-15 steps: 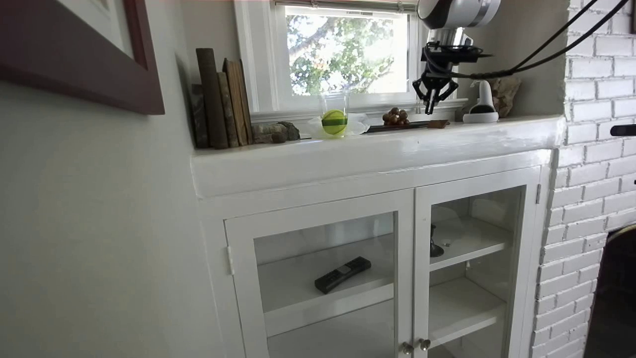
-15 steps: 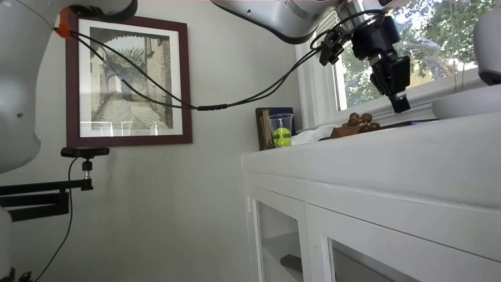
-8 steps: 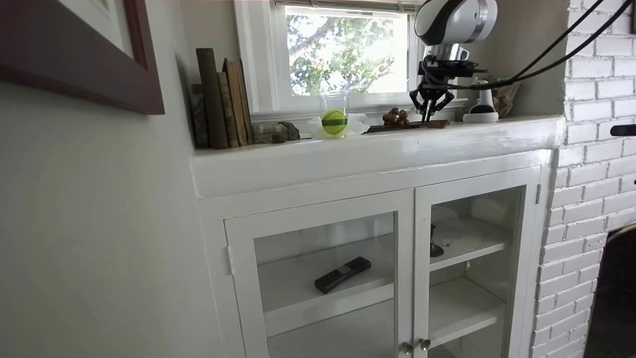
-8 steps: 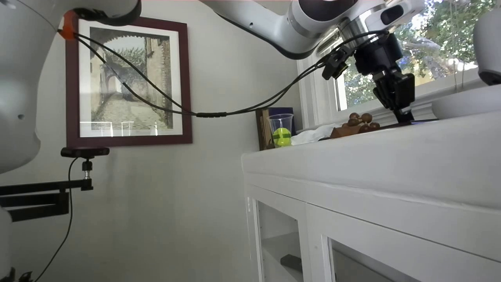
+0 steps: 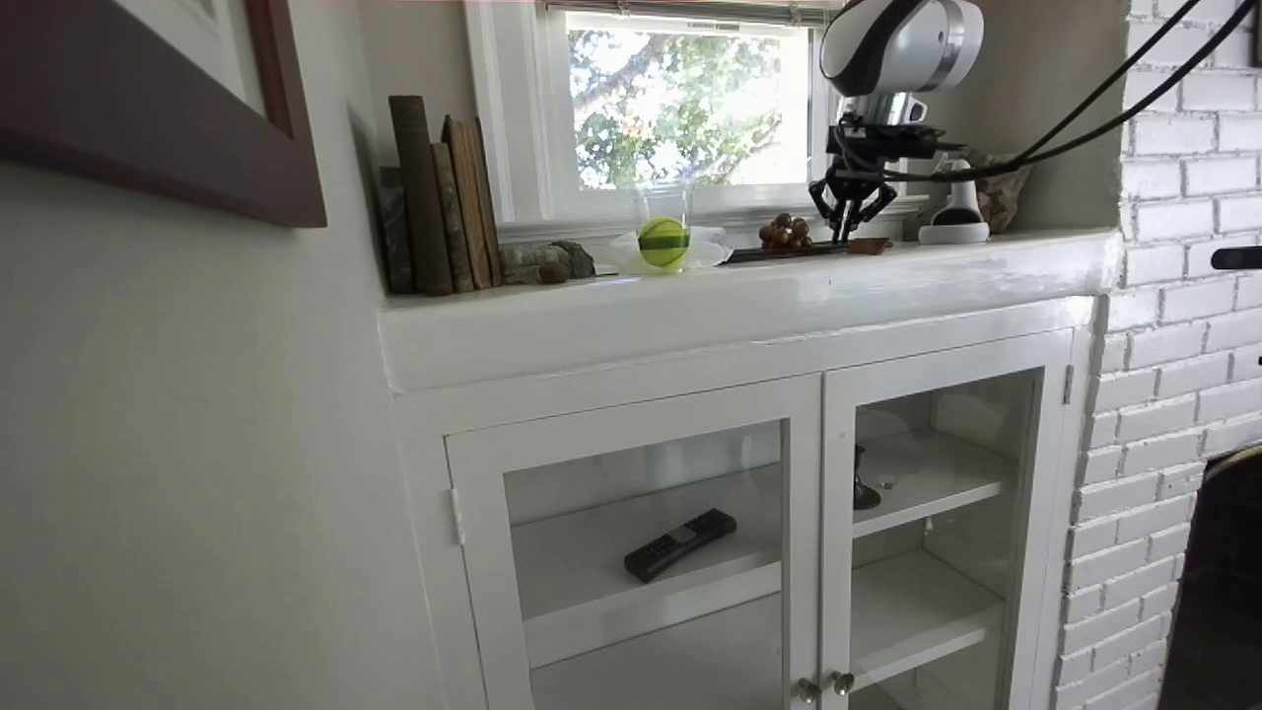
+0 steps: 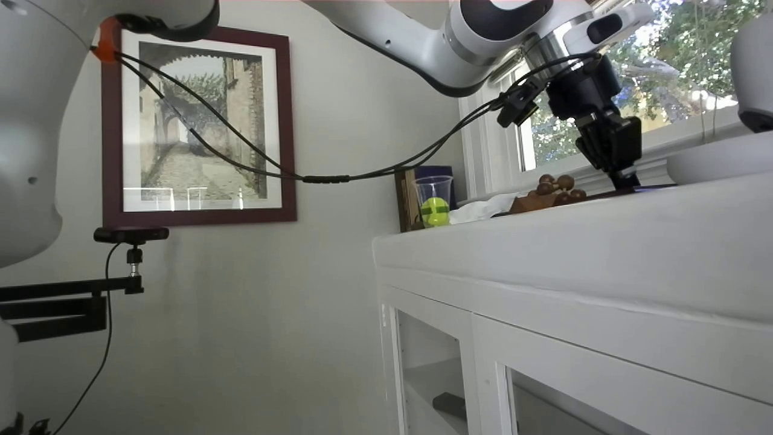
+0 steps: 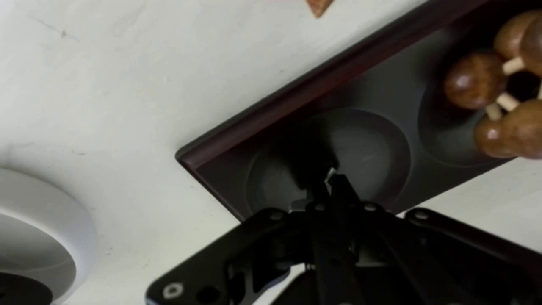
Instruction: Move one object on top of the cabinet to the right.
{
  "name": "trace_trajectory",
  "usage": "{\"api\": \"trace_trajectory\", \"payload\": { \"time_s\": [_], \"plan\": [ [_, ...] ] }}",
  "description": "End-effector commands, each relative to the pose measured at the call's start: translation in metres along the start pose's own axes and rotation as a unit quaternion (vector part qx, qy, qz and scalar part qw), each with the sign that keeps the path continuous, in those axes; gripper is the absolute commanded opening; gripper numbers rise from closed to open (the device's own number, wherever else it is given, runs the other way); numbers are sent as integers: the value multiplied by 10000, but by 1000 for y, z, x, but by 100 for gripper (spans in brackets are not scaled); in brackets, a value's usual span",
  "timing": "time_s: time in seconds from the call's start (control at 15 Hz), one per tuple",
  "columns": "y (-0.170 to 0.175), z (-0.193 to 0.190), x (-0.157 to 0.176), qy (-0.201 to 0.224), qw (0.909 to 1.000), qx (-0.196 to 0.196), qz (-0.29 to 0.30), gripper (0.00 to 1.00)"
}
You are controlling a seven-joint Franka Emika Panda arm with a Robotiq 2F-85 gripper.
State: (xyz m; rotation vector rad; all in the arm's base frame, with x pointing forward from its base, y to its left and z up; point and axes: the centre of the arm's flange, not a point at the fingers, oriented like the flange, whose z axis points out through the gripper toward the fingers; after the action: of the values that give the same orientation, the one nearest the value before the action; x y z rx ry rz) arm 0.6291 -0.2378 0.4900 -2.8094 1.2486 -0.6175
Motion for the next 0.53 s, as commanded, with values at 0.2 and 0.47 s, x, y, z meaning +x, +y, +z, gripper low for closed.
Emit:
{"api": "trace_trajectory", "payload": {
  "time_s": [0.2, 0.47],
  "plan": [
    [2, 1, -9, 34, 9997, -96, -219, 49],
    [3, -12, -8, 97, 9993, -242, -251, 75]
  ]
}}
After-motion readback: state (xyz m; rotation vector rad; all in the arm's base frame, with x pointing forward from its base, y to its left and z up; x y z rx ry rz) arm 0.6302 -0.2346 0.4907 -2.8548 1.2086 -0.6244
